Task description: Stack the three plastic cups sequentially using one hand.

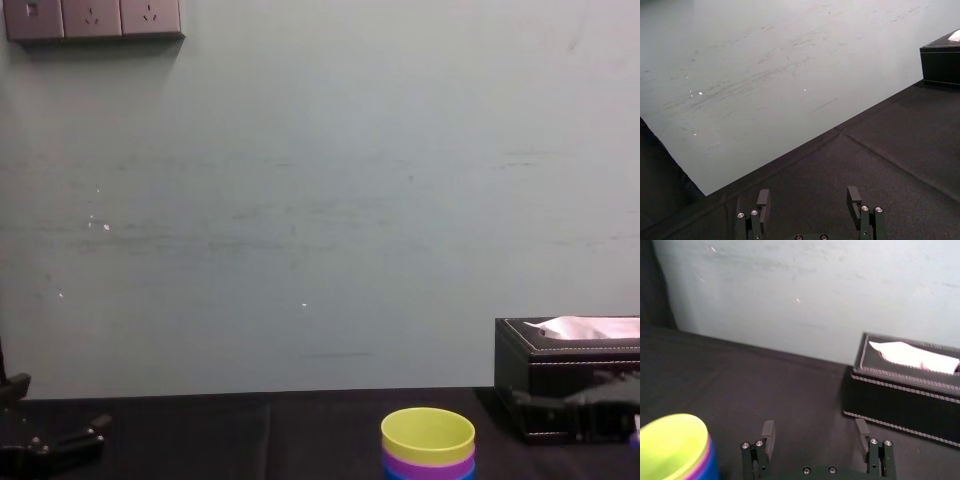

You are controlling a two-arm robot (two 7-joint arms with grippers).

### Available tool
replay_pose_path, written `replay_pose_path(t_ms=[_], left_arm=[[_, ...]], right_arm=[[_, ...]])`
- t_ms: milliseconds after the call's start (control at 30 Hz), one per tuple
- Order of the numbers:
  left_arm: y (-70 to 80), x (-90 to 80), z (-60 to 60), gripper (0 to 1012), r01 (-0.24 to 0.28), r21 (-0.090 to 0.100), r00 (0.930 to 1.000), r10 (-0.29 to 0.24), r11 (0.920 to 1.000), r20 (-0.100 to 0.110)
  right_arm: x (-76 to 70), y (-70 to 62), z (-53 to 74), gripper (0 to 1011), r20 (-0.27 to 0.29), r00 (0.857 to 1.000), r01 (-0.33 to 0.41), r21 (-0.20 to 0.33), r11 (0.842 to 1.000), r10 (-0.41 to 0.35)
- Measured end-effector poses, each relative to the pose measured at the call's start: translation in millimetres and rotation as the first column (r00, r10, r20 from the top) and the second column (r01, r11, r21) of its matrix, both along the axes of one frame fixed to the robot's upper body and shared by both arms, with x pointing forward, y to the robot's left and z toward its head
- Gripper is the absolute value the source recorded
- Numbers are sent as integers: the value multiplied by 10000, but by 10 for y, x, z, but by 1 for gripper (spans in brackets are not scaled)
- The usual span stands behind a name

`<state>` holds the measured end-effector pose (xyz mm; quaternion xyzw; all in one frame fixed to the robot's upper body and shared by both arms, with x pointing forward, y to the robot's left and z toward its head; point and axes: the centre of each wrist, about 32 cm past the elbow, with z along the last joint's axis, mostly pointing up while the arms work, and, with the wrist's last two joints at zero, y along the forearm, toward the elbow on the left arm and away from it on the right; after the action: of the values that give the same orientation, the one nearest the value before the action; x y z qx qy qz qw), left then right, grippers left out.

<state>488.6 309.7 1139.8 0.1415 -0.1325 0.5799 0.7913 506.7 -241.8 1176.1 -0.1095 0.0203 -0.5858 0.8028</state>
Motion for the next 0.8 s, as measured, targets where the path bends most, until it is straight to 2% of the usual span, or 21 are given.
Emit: replay_pose_path(t_ms=[233,333,800], left_arm=[[0,0,0,1000,0,0,10000,0,10000,-1],[0,0,0,1000,-1,0,10000,1,10000,0],[0,0,0,1000,-1,1,10000,1,10000,-1]], right_arm=[[16,55,-97,1000,-243,9995,199,-342,9992,-207],[27,50,-114,1002,-375,9993,-10,-380,9993,-4],[27,49,-114,1000,-382,9993,-51,-394,9992,36]])
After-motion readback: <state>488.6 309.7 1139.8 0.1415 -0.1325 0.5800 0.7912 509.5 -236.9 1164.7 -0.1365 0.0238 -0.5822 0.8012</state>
